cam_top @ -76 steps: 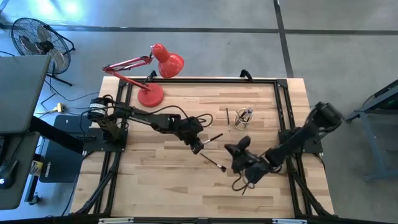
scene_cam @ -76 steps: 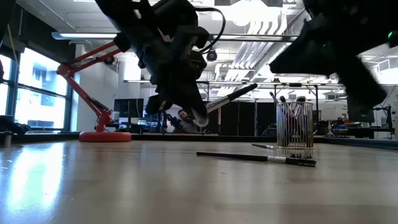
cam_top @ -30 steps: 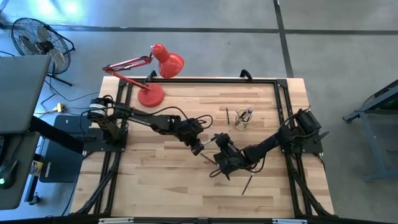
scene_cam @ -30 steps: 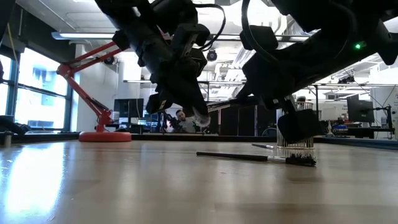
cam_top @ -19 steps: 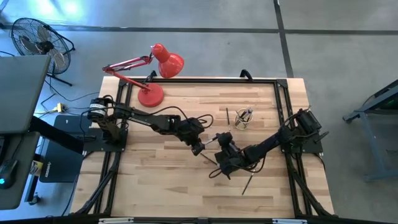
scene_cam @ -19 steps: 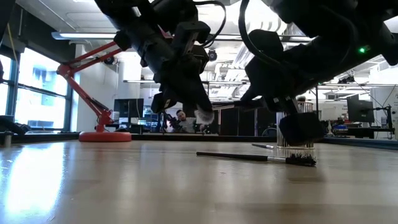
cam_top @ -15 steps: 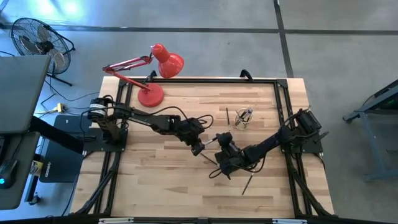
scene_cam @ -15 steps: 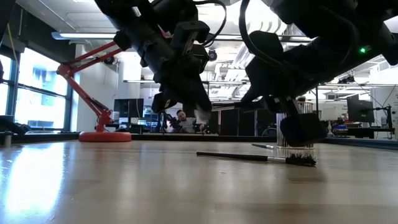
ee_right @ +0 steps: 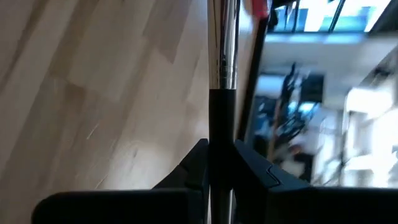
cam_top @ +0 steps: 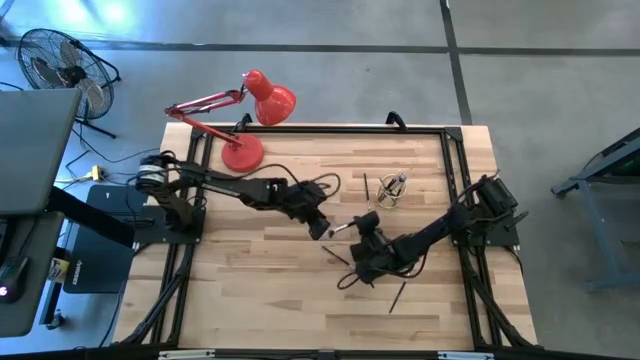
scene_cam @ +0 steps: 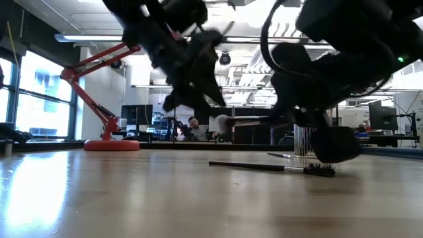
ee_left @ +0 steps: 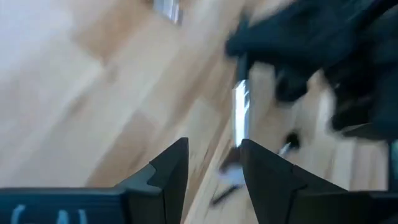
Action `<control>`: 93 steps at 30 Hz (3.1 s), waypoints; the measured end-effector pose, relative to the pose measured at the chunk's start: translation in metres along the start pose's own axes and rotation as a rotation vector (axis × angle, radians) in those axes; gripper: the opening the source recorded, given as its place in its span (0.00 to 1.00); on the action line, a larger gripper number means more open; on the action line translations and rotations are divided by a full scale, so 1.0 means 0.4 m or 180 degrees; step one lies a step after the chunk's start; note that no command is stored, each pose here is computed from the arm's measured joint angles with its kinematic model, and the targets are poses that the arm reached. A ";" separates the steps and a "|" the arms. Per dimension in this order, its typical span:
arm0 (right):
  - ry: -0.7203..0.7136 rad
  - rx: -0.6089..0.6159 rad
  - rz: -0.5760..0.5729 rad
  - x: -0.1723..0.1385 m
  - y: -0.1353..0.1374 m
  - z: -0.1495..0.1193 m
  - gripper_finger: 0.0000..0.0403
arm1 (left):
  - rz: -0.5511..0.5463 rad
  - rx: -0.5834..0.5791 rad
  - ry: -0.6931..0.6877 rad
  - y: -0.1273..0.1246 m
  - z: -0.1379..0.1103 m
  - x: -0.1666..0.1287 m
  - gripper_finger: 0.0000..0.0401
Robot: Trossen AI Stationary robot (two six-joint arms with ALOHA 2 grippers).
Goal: Put items in baskets/containers
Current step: Put the black brush into the gold holder
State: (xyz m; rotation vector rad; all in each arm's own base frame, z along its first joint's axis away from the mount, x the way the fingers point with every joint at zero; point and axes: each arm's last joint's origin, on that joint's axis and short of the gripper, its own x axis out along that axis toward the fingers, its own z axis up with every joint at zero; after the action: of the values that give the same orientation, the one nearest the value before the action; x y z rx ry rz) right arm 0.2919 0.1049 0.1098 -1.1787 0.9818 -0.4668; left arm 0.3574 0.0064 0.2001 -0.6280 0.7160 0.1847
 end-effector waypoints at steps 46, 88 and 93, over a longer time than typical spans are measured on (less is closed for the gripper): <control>-0.1416 0.4940 -0.0187 -0.011 -0.124 -0.425 0.10 | 0.0620 0.0606 -0.0667 -0.122 -0.076 -0.024 0.37; -0.1991 0.4463 0.0314 -0.009 -0.194 -0.368 0.23 | 0.0596 0.0672 -0.0634 -0.122 -0.076 -0.024 0.37; -0.1766 0.3837 0.0777 -0.035 -0.226 -0.297 0.21 | 0.0592 0.0694 -0.0621 -0.122 -0.077 -0.023 0.37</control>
State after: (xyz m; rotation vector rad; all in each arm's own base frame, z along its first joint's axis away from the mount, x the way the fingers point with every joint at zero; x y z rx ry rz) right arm 0.2012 0.0179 0.1920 -0.0574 0.2177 -0.3928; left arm 0.3512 -0.0507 0.2116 -0.3295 0.5954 0.3302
